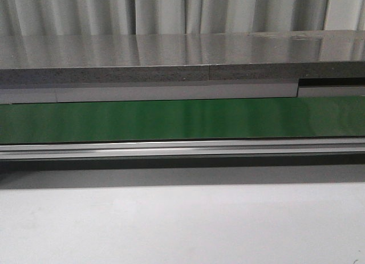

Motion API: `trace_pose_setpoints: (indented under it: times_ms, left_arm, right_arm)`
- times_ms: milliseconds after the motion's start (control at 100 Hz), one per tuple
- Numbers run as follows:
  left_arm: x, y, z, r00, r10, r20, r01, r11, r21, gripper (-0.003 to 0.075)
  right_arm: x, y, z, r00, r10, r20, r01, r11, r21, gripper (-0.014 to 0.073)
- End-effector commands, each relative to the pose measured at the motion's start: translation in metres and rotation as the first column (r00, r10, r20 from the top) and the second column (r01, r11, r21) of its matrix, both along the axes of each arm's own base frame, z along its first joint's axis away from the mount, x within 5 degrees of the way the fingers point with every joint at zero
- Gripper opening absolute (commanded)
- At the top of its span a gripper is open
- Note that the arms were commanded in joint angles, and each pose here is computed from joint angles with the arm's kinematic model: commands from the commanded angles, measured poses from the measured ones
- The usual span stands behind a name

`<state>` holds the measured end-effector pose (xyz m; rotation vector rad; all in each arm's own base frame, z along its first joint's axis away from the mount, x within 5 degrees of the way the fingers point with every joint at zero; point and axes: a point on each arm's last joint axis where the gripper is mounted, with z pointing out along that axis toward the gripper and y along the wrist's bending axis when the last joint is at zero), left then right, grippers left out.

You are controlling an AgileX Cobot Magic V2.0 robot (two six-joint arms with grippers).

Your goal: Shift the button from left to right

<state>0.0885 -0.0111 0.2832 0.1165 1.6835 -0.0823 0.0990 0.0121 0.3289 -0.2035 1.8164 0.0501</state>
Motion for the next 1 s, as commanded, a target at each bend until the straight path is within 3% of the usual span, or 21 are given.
trace_pose_setpoints:
  times_ms: [0, 490, 730, 990]
  left_arm:
    - [0.001, 0.001, 0.016, 0.995, 0.013, 0.097, -0.010, 1.000, -0.026, -0.0020]
    - [0.001, 0.001, 0.016, 0.995, 0.013, 0.097, -0.010, 1.000, -0.026, -0.0020]
    - [0.001, 0.001, 0.016, 0.995, 0.013, 0.097, -0.010, 1.000, -0.026, -0.0020]
    - [0.001, 0.001, 0.016, 0.995, 0.013, 0.097, -0.010, 1.000, -0.026, -0.0020]
  right_arm:
    - [0.000, -0.002, 0.014, 0.996, -0.027, 0.084, 0.025, 0.999, 0.022, -0.0068]
    - [0.000, -0.003, 0.007, 0.995, -0.045, 0.084, 0.041, 0.998, 0.052, -0.0068]
    - [-0.015, -0.006, -0.025, 0.991, -0.105, 0.087, 0.097, 0.990, 0.099, -0.0068]
    - [-0.034, -0.007, -0.064, 0.976, -0.099, 0.193, 0.073, 0.988, 0.138, -0.0068]
